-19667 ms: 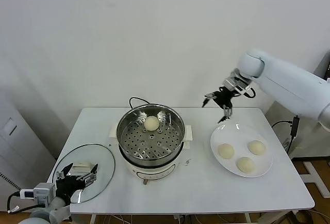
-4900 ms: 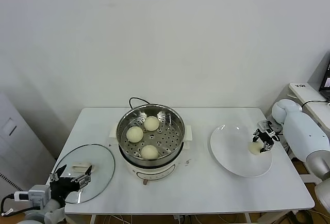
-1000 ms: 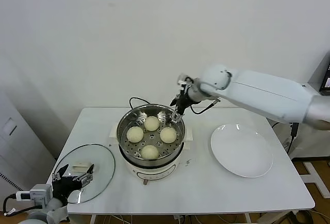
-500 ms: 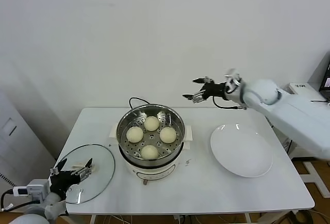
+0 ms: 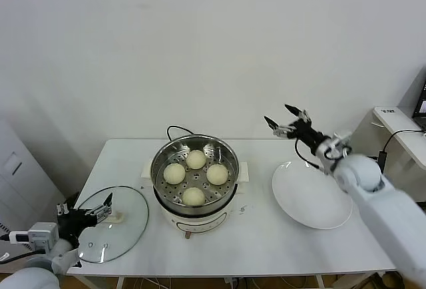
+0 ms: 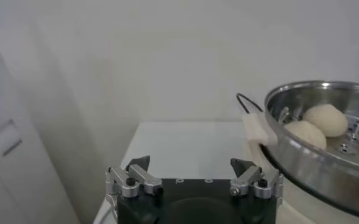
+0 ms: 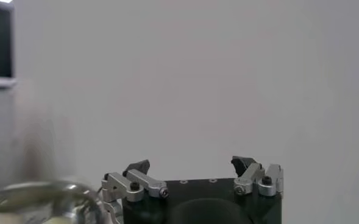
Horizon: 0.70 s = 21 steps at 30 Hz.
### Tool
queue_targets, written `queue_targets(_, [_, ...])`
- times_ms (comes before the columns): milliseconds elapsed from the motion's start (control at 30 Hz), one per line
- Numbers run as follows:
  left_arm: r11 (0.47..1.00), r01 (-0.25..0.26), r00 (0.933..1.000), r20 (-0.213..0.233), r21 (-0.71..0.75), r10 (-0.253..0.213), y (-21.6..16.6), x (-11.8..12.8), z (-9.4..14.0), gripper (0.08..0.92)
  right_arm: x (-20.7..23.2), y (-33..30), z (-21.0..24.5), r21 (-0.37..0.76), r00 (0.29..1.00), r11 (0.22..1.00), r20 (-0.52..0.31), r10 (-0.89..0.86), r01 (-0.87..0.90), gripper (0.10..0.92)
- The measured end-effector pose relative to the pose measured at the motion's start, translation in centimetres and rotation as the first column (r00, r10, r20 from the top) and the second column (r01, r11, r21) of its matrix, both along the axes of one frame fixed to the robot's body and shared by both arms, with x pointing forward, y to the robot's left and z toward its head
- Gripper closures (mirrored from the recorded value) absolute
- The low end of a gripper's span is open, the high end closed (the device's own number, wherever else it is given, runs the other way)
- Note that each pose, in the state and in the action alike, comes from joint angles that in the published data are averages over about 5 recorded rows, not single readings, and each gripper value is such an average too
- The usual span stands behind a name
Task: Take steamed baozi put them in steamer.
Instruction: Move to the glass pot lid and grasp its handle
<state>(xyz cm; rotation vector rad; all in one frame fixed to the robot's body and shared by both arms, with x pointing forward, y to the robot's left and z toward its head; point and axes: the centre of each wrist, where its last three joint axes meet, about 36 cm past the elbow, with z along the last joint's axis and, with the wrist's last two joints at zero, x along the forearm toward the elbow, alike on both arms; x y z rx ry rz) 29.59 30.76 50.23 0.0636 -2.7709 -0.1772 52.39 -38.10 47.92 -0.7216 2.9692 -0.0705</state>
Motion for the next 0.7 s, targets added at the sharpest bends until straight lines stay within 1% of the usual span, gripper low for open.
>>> queue_targets(100, [0.998,0.014,0.9995,0.026,0.065,-0.016,-0.1,-0.1,-0.1,0.177,-2.4,-1.0,-2.7,0.028,0.998,0.998,0.002,-0.063,0.063,0.2])
queue_targets(200, [0.987,0.032,0.9979,0.051,0.159,-0.041,-0.1,-0.3,-0.5,0.177,-5.1,-2.0,-5.1,0.038,0.991,0.99,-0.009,-0.135,0.135,0.2])
queue_targets(300, [0.96,0.053,0.9952,0.065,0.276,-0.073,-0.1,-0.6,-1.2,0.177,-7.5,-2.7,-7.2,0.037,0.977,0.977,-0.026,-0.21,0.211,0.2])
queue_targets(367, [0.93,0.065,0.9928,0.07,0.361,-0.097,0.0,-0.9,-1.9,0.177,-8.8,-3.0,-8.4,0.032,0.966,0.966,-0.037,-0.255,0.256,0.2])
queue_targets(433, [0.892,0.078,0.9899,0.072,0.445,-0.123,0.0,-1.2,-2.7,0.177,-9.9,-3.0,-9.6,0.023,0.956,0.956,-0.046,-0.29,0.291,0.2])
queue_targets(533, [0.819,0.096,0.9843,0.069,0.566,-0.163,0.2,-1.8,-4.1,0.177,-11.4,-3.0,-11.2,0.005,0.942,0.944,-0.062,-0.329,0.33,0.2])
queue_targets(700, [0.66,0.113,0.972,0.055,0.743,-0.229,1.0,-2.4,-6.6,0.177,-13.1,-3.2,-12.9,-0.028,0.925,0.928,-0.078,-0.372,0.371,0.2])
